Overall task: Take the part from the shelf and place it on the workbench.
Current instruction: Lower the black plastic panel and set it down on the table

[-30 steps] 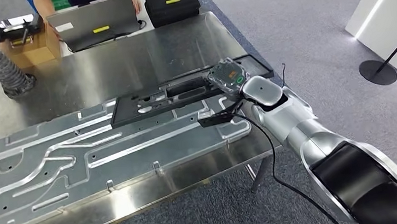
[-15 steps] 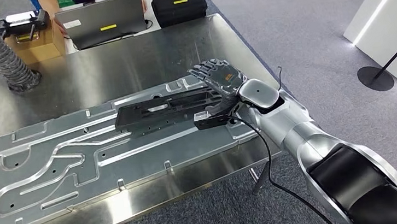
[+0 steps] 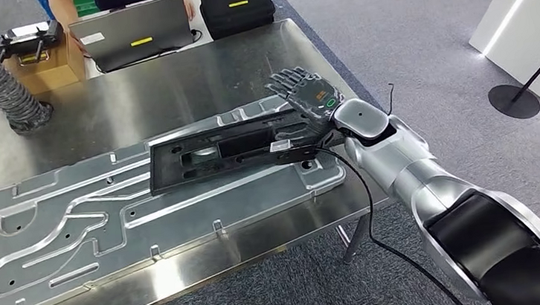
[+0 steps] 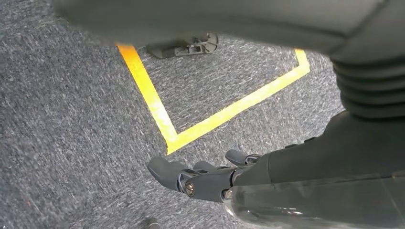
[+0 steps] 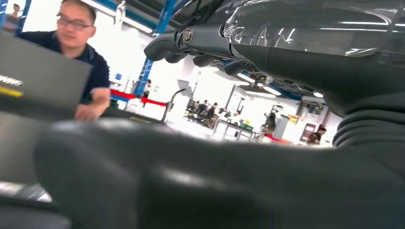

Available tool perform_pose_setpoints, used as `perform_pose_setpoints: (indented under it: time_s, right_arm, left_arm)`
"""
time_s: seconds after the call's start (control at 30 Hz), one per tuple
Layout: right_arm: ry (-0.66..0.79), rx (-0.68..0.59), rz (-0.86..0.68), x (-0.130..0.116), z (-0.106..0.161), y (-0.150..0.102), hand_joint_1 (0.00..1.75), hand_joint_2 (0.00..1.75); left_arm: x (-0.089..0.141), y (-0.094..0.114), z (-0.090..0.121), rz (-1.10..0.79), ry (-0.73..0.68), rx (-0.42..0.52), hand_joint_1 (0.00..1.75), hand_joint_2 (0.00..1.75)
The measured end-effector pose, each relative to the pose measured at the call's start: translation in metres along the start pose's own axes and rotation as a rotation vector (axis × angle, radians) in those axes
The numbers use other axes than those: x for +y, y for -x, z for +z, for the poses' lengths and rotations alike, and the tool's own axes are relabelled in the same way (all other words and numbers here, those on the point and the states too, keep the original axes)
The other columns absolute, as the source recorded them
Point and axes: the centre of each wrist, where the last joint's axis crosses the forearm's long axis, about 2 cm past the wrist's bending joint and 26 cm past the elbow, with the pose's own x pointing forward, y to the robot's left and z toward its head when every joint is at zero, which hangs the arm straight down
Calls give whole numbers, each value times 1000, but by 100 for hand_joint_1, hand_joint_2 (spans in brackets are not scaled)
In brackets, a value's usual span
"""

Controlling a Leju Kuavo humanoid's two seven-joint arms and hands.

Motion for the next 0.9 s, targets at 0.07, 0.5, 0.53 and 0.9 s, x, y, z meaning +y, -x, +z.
perform_pose_setpoints:
  time_s: [0.07,0.5,0.53,0.9]
  right_arm:
    - [0,9,-1,-3,1,5,0,0]
    - [-29,125,23,1,25,46,0,0]
    - [-32,133,24,2,27,48,0,0]
    - [-53,181,23,12,38,57,0,0]
  left_arm:
    - [0,0,0,3,2,0,0,0]
    - [0,-1,0,25,26,6,0,0]
    - [0,-1,-1,26,28,5,0,0]
    - [0,-4,-1,37,30,-2,0,0]
